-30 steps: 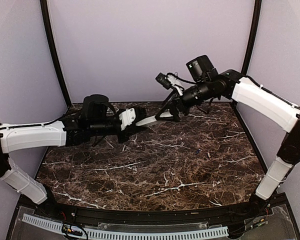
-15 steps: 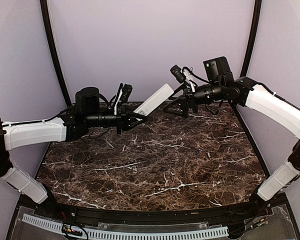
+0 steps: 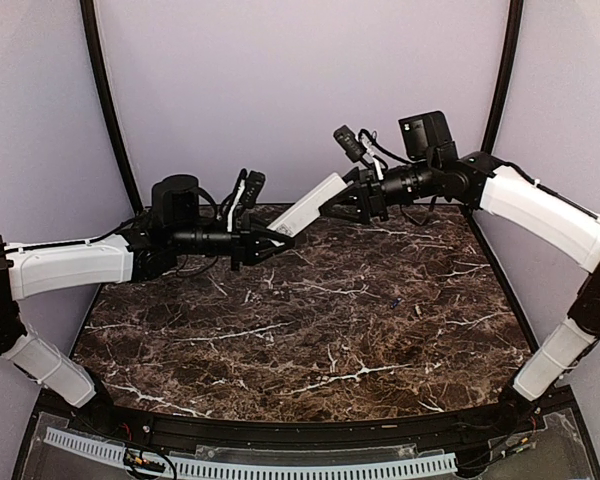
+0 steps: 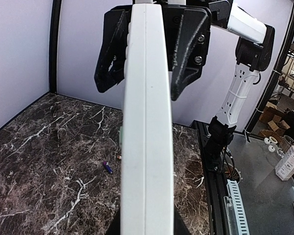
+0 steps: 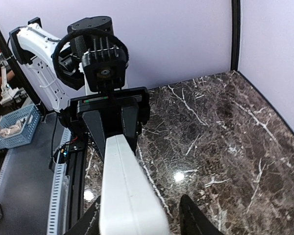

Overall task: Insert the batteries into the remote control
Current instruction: Pass from the left arm to the right, then pass from the right arm to the left

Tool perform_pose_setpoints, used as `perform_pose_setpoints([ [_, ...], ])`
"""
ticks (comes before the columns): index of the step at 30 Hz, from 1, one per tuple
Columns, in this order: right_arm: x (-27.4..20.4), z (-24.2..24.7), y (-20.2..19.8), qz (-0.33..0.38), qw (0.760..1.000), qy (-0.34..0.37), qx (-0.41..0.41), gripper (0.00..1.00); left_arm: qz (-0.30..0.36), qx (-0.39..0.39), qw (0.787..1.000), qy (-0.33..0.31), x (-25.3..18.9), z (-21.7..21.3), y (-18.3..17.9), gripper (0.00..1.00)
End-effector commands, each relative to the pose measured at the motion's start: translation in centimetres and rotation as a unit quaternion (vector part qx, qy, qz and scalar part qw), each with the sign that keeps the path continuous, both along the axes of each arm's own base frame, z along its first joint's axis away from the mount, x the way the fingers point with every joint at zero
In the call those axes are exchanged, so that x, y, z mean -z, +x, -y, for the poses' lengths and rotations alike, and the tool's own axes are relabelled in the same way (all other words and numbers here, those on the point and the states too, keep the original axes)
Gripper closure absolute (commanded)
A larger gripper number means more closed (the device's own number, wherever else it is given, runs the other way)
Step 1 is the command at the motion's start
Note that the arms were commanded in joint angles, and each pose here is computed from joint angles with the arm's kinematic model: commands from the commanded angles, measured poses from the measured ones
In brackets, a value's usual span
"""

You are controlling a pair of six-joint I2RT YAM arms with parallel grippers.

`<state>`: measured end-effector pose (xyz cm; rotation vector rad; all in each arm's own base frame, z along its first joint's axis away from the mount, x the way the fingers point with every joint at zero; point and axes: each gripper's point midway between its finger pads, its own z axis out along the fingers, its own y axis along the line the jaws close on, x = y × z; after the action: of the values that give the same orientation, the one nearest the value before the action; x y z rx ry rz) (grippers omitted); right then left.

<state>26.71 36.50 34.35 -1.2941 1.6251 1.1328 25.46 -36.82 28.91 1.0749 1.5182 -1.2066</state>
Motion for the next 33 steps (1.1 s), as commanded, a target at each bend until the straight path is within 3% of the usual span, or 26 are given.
perform_pose_setpoints([
  [1, -1.5, -0.6, -0.7, 0.001, 0.999, 0.031, -0.032, 0.60, 0.005, 0.021, 1.000, -0.004, -0.6, 0.3, -0.6, 1.00],
  [9, -0.5, -0.7, -1.4, -0.022, 0.998, 0.032, -0.056, 1.00, 0.007, 0.023, 1.000, -0.003, -0.4, 0.4, -0.7, 1.00],
  [13, -0.2, -0.7, -1.4, -0.028, 0.998, 0.027, -0.052, 1.00, 0.021, 0.011, 1.000, 0.000, -0.4, 0.3, -0.4, 0.99],
  [14, -0.2, -0.7, -1.3, -0.029, 0.998, 0.027, -0.051, 1.00, 0.029, 0.007, 1.000, 0.001, -0.5, 0.2, -0.3, 0.92],
  [15, -0.2, -0.8, -1.2, -0.031, 0.998, 0.027, -0.048, 1.00, 0.034, -0.007, 0.999, 0.004, -0.5, 0.1, 0.2, 0.71],
  [16, -0.1, -0.8, -1.1, -0.034, 0.998, 0.026, -0.044, 1.00, 0.047, -0.013, 0.999, 0.004, -0.6, 0.0, 0.3, 0.59],
  [17, 0.0, -0.9, -0.8, -0.038, 0.998, 0.024, -0.039, 1.00, 0.052, -0.029, 0.998, 0.007, -0.6, -0.1, 0.7, 0.40],
  [19, 0.5, -1.0, -0.2, -0.051, 0.998, 0.017, -0.023, 1.00, 0.091, -0.049, 0.995, 0.011, -1.1, -0.5, 1.1, 0.24],
  [21, 1.0, -1.2, 0.2, -0.067, 0.998, 0.013, -0.016, 1.00, 0.128, -0.066, 0.989, 0.015, -1.7, -0.7, 1.3, 0.14],
  [25, 2.0, -1.7, 1.5, -0.110, 0.994, 0.004, 0.013, 1.00, 0.234, -0.096, 0.967, 0.038, -2.7, -1.3, 1.0, 0.06],
  [27, 2.3, -1.9, 2.1, -0.135, 0.990, 0.001, 0.029, 1.00, 0.318, -0.105, 0.940, 0.068, -2.6, -1.6, 0.8, 0.03],
  [33, 2.4, -2.6, 2.2, -0.194, 0.980, 0.019, 0.030, 1.00, 0.362, -0.162, 0.905, 0.153, -0.7, -2.6, 3.3, 0.03],
])
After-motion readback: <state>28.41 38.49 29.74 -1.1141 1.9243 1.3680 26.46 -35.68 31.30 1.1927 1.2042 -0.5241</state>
